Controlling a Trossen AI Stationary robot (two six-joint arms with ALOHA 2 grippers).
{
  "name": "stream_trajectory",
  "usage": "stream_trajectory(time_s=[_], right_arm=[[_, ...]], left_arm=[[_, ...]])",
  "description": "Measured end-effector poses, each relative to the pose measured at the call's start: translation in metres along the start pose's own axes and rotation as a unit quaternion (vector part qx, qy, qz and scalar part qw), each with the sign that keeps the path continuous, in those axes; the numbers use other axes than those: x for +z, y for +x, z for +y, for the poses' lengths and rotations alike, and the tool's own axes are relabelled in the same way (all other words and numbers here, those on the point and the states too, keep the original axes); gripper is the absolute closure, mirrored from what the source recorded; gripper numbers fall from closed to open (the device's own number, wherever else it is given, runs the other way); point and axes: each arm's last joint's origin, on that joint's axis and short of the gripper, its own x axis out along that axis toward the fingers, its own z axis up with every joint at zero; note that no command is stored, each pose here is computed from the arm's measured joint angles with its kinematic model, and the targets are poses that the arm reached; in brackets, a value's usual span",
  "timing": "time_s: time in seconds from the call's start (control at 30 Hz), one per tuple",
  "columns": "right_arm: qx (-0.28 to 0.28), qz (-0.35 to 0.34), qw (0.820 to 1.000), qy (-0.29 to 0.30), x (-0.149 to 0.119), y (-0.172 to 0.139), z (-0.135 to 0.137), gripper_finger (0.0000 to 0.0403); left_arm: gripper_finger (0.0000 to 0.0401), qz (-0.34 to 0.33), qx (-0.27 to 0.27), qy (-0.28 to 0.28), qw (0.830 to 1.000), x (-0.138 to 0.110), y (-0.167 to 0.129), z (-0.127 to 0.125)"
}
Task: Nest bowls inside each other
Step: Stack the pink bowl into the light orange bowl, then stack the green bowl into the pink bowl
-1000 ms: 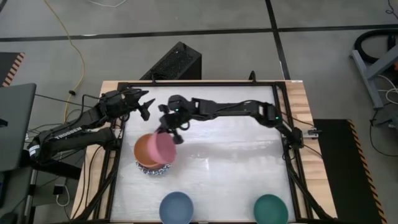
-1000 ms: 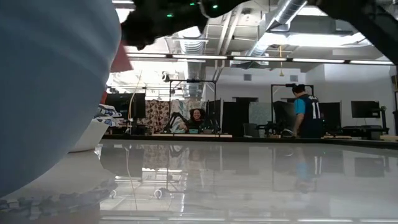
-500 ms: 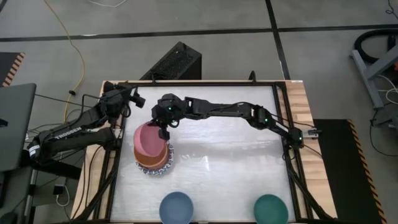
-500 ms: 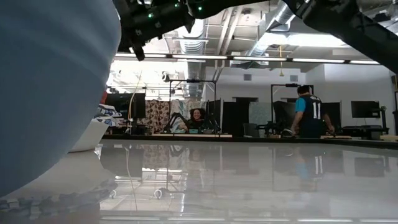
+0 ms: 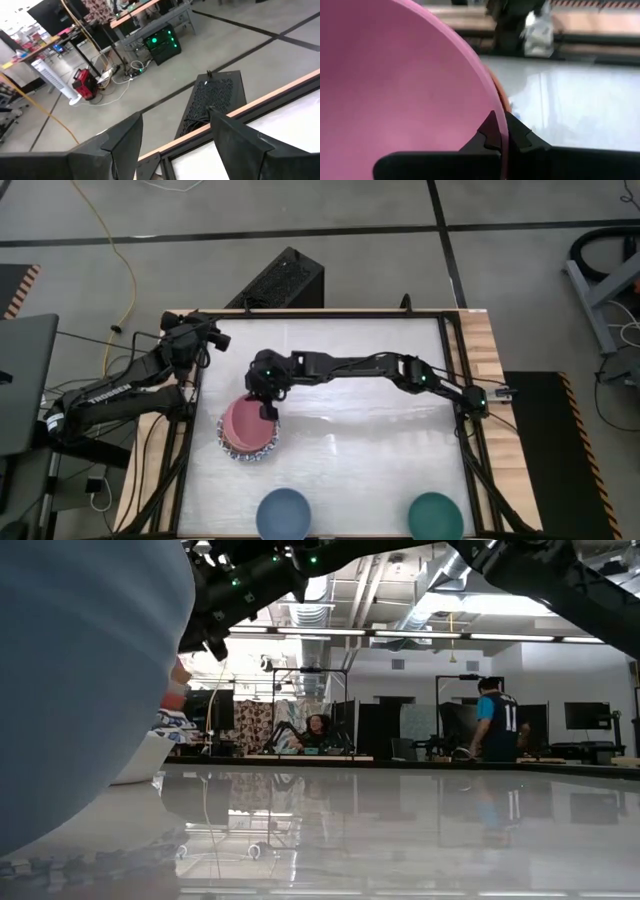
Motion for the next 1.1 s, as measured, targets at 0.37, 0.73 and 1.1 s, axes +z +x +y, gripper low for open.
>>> stream_trajectory(time_s=[0.37,0.73,1.1], right_arm=[[0.004,0.013,1.000,-0.026,-0.003,0.000,-0.001,0.0373],[0.024,-0.005,0.998,-0.064,0.003,-0.003,0.005,0.0209],[-0.008,-0.031,0.998,-0.061,0.028,-0.038,-0.010,0.0170]], left_arm=[[0.0177,0.004,-0.006,0.000,1.000,-0.001,0.000,-0.001],[0.0177,-0.009,-0.045,-0.009,0.999,0.002,-0.001,-0.001],[0.0177,-0.067,-0.225,-0.024,0.972,0.050,-0.030,0.030]])
